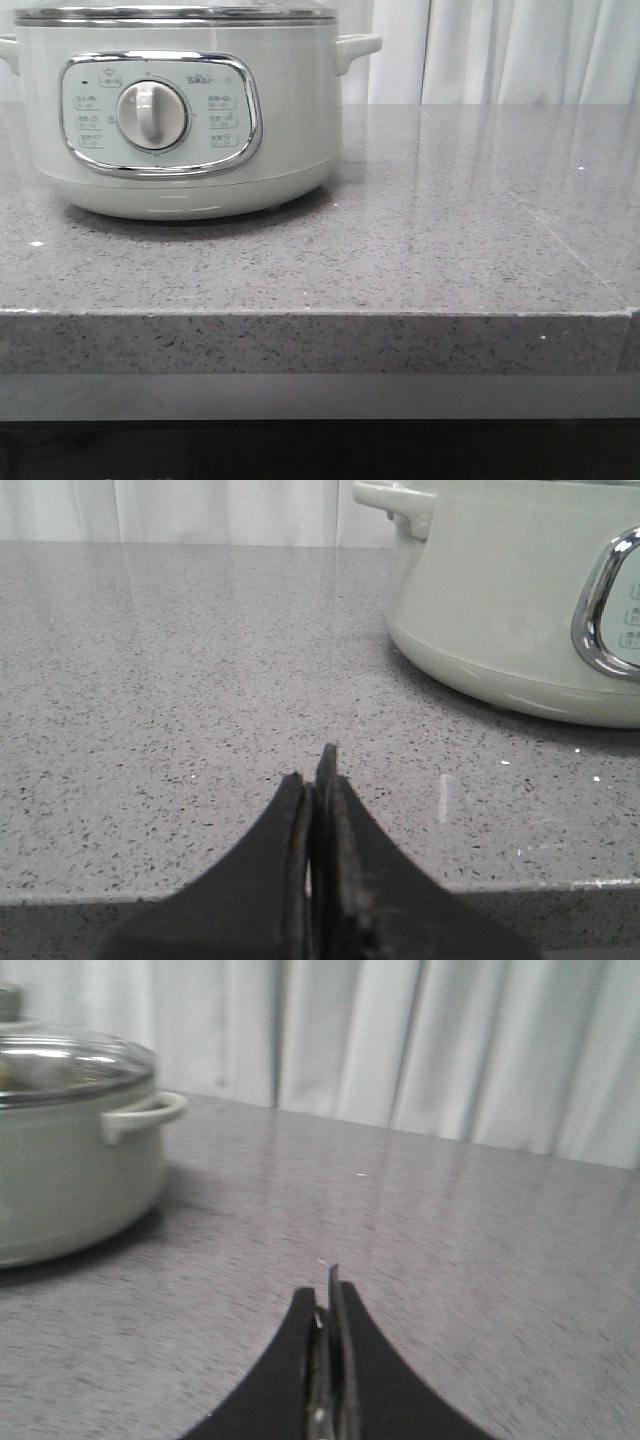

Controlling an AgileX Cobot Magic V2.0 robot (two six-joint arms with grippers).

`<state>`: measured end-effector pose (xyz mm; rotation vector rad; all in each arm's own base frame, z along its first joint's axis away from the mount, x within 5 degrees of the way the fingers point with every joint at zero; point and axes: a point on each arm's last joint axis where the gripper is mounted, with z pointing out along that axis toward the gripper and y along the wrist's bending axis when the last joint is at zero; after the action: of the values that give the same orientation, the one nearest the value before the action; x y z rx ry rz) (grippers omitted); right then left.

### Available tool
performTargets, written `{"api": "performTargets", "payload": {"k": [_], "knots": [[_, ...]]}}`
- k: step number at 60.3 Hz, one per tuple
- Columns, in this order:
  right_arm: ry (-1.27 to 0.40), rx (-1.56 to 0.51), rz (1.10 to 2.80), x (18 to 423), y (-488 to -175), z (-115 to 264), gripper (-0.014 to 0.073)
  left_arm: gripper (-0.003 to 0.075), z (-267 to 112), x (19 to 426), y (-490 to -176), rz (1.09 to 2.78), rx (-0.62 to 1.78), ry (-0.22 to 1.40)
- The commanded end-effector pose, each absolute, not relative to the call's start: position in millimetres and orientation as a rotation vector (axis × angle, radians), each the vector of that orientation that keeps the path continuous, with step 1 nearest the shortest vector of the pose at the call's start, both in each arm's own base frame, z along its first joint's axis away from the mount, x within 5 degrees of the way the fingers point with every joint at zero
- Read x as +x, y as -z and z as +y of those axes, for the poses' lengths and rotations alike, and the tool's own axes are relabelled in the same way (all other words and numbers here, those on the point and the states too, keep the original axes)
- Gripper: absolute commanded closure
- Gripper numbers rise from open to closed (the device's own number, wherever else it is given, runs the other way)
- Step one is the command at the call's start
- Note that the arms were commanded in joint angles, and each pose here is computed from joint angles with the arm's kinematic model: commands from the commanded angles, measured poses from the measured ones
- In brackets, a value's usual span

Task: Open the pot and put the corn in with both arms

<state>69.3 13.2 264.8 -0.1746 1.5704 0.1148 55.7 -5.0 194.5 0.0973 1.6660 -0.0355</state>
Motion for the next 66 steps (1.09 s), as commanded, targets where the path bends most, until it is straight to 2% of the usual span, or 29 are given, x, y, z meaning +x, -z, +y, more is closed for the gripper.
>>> {"api": "performTargets", "payload": {"k": [1,11,18,66], "knots": [[-0.054,-0.086,1.457,65.7,-258.1,6.0,0.0663,0.0738,-4.3,54.3,-203.2,1.558,0.07,0.045],[-0.012,0.01,1.514,58.9,-214.4,0.1,0.0663,0.0738,-4.3,54.3,-203.2,1.558,0.07,0.045],[0.0,0.02,1.526,55.2,-201.8,-0.5,0.0663,0.0738,-4.3,54.3,-203.2,1.558,0.07,0.045],[-0.002,0.019,1.545,55.1,-200.2,-0.3,0.0663,0.0738,-4.3,54.4,-203.1,1.56,0.07,0.045]]}}
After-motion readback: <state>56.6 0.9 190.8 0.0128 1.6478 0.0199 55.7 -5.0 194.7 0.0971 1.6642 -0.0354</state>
